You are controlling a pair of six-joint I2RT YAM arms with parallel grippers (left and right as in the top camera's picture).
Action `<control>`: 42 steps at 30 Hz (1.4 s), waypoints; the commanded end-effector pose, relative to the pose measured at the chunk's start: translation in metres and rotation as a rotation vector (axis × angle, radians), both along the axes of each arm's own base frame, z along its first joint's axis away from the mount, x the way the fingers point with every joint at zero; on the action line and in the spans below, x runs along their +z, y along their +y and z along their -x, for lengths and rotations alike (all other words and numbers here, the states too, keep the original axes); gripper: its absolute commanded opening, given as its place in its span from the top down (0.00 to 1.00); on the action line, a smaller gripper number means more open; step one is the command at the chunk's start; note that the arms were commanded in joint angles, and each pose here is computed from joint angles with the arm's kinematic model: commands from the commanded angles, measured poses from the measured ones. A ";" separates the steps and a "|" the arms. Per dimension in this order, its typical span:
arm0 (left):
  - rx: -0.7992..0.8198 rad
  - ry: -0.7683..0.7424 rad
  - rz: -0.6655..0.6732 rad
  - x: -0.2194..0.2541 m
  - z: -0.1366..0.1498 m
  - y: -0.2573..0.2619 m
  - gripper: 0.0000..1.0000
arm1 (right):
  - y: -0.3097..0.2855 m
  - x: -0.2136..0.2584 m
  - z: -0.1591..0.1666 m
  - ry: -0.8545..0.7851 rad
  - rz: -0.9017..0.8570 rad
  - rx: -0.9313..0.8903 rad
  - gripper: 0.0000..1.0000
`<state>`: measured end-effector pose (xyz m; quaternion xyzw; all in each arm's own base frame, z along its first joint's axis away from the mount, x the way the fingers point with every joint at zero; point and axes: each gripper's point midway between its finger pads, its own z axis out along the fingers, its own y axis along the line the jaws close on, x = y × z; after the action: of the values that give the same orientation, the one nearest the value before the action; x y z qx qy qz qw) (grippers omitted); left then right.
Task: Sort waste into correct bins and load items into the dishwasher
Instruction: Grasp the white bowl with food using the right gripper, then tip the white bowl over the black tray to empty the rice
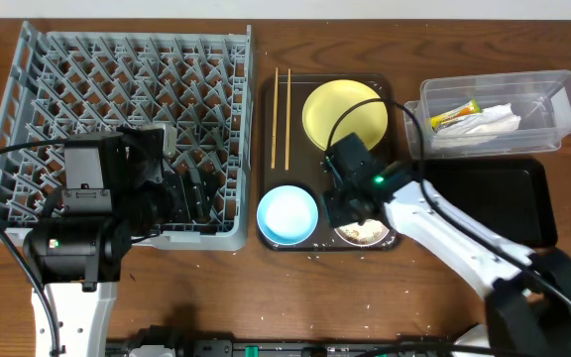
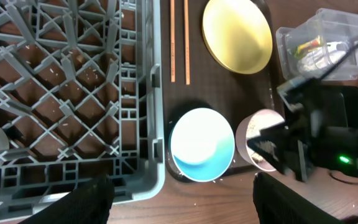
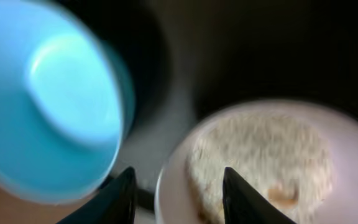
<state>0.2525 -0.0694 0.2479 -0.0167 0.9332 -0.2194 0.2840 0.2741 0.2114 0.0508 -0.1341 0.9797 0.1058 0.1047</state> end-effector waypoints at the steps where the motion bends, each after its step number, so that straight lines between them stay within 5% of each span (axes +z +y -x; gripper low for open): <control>1: -0.006 -0.021 -0.018 0.006 -0.003 0.001 0.27 | -0.005 -0.032 -0.003 0.027 0.077 -0.041 0.71; 5: -0.007 -0.010 -0.017 0.004 -0.001 0.001 0.27 | -0.020 -0.050 0.003 0.094 0.133 -0.112 0.99; 12: -0.007 -0.010 -0.018 0.004 -0.001 0.001 0.27 | -0.026 -0.029 -0.002 0.085 0.091 -0.159 0.99; 18: -0.007 -0.010 -0.018 0.004 -0.001 0.001 0.27 | 0.008 0.059 0.005 0.129 -0.413 -0.013 0.99; 31: -0.007 -0.010 -0.018 0.004 -0.001 0.001 0.26 | -0.132 0.123 -0.026 -0.143 -1.022 -0.129 0.99; 42: -0.007 -0.009 -0.018 0.004 -0.001 0.001 0.27 | -0.215 0.114 -0.020 -0.370 -1.150 -0.353 0.99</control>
<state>0.2508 -0.0693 0.2464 -0.0161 0.9348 -0.2185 0.2797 0.2995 0.0062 0.1502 0.0916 0.7741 0.5436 0.3112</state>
